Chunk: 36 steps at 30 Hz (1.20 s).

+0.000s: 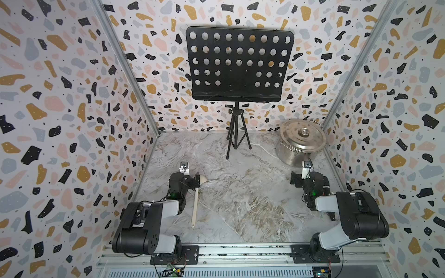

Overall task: Stir the soup with a spoon
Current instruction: Move the pan to the center of the board.

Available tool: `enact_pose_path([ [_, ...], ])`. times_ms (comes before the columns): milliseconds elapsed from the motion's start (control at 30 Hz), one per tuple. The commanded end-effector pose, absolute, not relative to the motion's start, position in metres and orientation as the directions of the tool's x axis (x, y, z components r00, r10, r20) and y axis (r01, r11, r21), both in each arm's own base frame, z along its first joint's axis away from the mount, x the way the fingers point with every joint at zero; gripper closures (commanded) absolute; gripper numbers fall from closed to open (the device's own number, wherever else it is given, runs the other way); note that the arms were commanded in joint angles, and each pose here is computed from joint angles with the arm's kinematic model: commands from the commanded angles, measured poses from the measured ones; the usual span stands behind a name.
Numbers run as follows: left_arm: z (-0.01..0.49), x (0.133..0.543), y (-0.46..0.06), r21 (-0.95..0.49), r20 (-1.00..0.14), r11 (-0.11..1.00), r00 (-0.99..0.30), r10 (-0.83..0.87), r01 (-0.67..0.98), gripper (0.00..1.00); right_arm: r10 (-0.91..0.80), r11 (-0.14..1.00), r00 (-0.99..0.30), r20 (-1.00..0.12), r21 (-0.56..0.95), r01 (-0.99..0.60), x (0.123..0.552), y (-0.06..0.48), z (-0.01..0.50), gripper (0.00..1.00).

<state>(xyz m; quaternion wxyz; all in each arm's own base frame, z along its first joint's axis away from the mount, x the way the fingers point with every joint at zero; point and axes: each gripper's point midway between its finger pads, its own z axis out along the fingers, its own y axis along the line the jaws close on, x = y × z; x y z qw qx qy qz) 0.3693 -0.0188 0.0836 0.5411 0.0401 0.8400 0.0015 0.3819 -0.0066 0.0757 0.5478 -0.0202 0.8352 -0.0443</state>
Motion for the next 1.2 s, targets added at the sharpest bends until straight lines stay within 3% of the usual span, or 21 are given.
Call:
enact_pose_path([
  [0,0.097,0.375,-0.017,0.053,-0.928,0.997,-0.365,0.070,0.056,0.00,-0.075,0.995,-0.380,-0.922,-0.093,0.029,0.384,-0.009,0.084,0.00],
  [800,0.098,0.375,-0.018,0.053,-0.930,0.997,-0.360,0.071,0.060,0.01,-0.074,0.996,-0.377,-0.923,-0.089,0.022,0.383,-0.007,0.085,0.00],
  [900,0.116,0.381,-0.005,0.048,-0.928,0.999,-0.371,0.036,-0.021,0.00,-0.075,0.996,-0.363,-0.929,-0.089,0.022,0.382,-0.007,0.094,0.00],
  [1033,0.142,0.387,0.006,0.059,-0.870,0.994,-0.493,0.007,-0.090,0.00,-0.077,0.996,-0.356,-0.931,-0.088,0.014,0.376,-0.006,0.113,0.01],
  [1167,0.176,0.384,0.008,-0.015,-0.849,0.988,-0.520,-0.093,-0.152,0.00,-0.038,0.999,-0.353,-0.935,-0.045,0.013,0.364,-0.003,0.133,0.06],
])
